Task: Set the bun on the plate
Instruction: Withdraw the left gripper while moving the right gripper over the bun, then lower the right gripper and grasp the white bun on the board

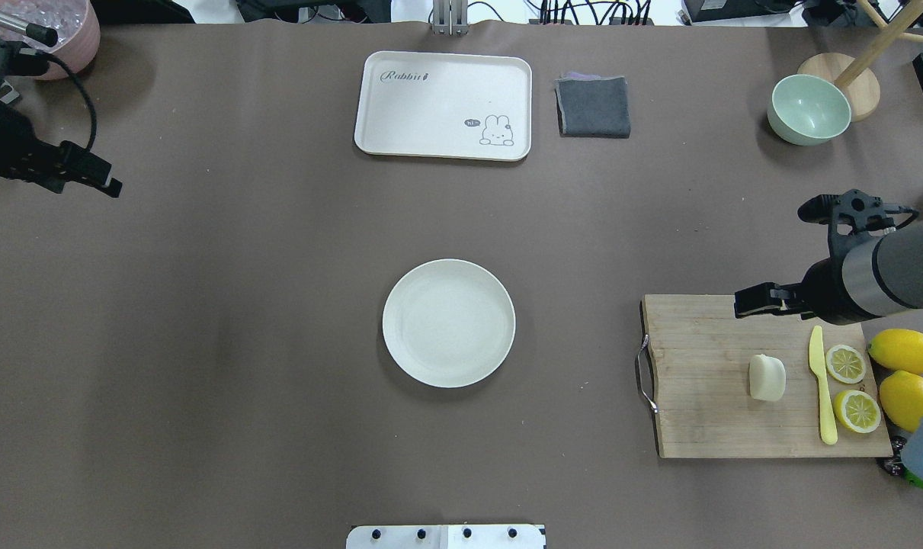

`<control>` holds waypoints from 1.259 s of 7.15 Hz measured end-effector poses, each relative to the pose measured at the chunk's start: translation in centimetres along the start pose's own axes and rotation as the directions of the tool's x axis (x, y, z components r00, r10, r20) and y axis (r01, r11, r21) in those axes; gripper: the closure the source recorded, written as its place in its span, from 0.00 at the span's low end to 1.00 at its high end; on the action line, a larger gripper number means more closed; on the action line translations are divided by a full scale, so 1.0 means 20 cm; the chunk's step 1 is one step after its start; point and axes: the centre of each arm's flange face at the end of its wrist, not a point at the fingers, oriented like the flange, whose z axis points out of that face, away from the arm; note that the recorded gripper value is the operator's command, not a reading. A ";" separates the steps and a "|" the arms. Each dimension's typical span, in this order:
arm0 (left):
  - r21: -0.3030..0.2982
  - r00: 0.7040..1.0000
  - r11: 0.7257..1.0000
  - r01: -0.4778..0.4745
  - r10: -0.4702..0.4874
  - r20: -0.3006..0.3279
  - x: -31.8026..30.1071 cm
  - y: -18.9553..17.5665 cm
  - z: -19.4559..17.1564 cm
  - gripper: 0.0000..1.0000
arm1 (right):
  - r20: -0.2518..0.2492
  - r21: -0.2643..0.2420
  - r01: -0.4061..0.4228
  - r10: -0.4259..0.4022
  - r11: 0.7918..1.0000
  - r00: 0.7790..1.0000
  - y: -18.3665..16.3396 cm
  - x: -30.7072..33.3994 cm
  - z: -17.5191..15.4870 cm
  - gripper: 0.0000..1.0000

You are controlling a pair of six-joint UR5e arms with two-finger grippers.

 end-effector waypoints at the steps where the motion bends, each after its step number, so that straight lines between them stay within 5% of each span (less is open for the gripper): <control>1: -0.003 1.000 1.000 -0.011 0.011 0.017 -0.09 0.01 -0.04 0.03 | 0.013 0.005 -0.016 0.016 1.000 1.000 0.10 0.11 0.03 0.00; 6: 0.000 0.999 1.000 -0.019 0.019 0.030 -0.14 0.02 -0.06 0.03 | -0.040 0.024 -0.057 0.058 0.998 0.998 0.34 0.07 0.35 0.08; 7: 0.000 0.999 1.000 -0.018 0.018 0.031 -0.14 0.01 -0.06 0.03 | -0.047 0.029 -0.049 0.050 0.998 0.998 0.36 0.07 0.37 0.28; 8: 0.001 0.999 1.000 -0.019 0.019 0.032 -0.14 0.01 -0.06 0.03 | -0.057 0.046 -0.047 0.049 0.998 0.997 0.37 0.06 0.38 0.64; 9: 0.001 0.999 1.000 -0.019 0.019 0.032 -0.14 0.01 -0.06 0.03 | -0.067 0.058 -0.049 0.053 0.997 0.996 0.38 0.07 0.40 0.71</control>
